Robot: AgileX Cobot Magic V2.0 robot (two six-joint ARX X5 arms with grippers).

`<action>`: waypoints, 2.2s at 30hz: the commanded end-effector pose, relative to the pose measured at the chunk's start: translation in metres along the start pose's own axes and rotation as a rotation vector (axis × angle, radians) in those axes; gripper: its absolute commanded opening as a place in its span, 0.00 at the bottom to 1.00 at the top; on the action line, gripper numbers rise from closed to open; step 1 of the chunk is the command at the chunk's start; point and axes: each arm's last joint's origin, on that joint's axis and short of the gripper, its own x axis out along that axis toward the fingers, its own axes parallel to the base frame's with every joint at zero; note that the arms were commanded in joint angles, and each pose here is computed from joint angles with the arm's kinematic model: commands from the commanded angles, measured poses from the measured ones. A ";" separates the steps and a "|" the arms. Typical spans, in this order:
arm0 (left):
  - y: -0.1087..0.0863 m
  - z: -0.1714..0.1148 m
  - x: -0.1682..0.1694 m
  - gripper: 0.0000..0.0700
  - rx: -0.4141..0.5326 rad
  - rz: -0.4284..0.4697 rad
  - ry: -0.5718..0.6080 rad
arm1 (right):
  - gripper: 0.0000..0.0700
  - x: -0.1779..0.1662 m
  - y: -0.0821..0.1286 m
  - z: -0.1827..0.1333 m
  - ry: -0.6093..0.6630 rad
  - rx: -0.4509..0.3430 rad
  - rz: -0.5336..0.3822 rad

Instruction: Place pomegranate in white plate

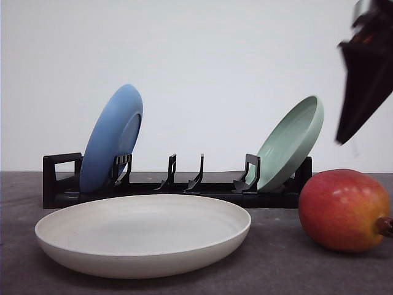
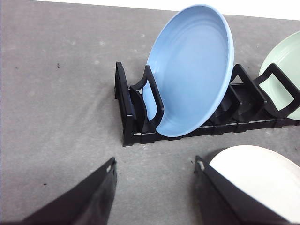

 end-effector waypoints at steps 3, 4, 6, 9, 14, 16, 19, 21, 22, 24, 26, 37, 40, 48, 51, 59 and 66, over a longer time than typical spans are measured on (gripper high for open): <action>0.000 0.003 -0.001 0.45 0.001 0.002 -0.012 | 0.88 0.020 0.006 0.010 0.027 -0.025 0.015; 0.000 0.003 -0.001 0.45 0.001 0.002 -0.012 | 0.88 0.026 0.007 0.011 0.037 -0.031 0.017; 0.000 0.003 -0.001 0.45 0.001 0.002 -0.010 | 0.88 0.037 0.009 0.013 0.057 -0.041 0.015; 0.000 0.002 -0.001 0.45 0.000 0.003 -0.004 | 0.88 0.052 0.011 0.013 0.088 -0.054 -0.008; 0.000 0.000 -0.001 0.45 -0.003 0.010 0.015 | 0.84 0.071 0.012 0.009 0.157 -0.061 -0.037; 0.000 0.000 -0.001 0.45 -0.003 0.012 0.016 | 0.73 0.073 0.013 0.008 0.171 -0.064 -0.037; 0.000 0.000 -0.001 0.45 -0.003 0.012 0.016 | 0.65 0.073 0.014 0.008 0.171 -0.063 -0.033; 0.000 0.000 -0.001 0.45 -0.003 0.013 0.016 | 0.65 0.072 0.015 0.008 0.173 -0.062 -0.033; 0.000 0.000 -0.001 0.45 -0.003 0.014 0.016 | 0.65 0.071 0.015 0.008 0.178 -0.062 -0.035; 0.001 0.000 -0.001 0.45 -0.003 0.021 0.015 | 0.65 0.067 0.017 0.010 0.199 -0.066 -0.041; 0.001 0.000 -0.001 0.45 -0.003 0.027 0.015 | 0.65 0.063 0.019 0.013 0.219 -0.084 -0.045; 0.001 0.000 -0.001 0.45 -0.003 0.027 0.015 | 0.65 0.055 0.073 0.043 0.207 -0.332 0.036; 0.001 0.000 -0.001 0.45 -0.003 0.027 0.015 | 0.65 0.066 0.094 0.049 0.222 -0.382 0.060; 0.001 0.000 -0.001 0.45 -0.003 0.027 0.015 | 0.66 0.104 0.137 0.052 0.218 -0.479 0.116; 0.001 0.000 -0.001 0.45 -0.003 0.027 0.015 | 0.66 0.116 0.146 0.050 0.209 -0.504 0.133; 0.001 0.000 -0.001 0.45 -0.003 0.027 0.015 | 0.66 0.135 0.158 0.043 0.177 -0.548 0.115; 0.001 0.000 -0.001 0.45 -0.003 0.027 0.014 | 0.66 0.140 0.158 0.041 0.185 -0.541 0.112</action>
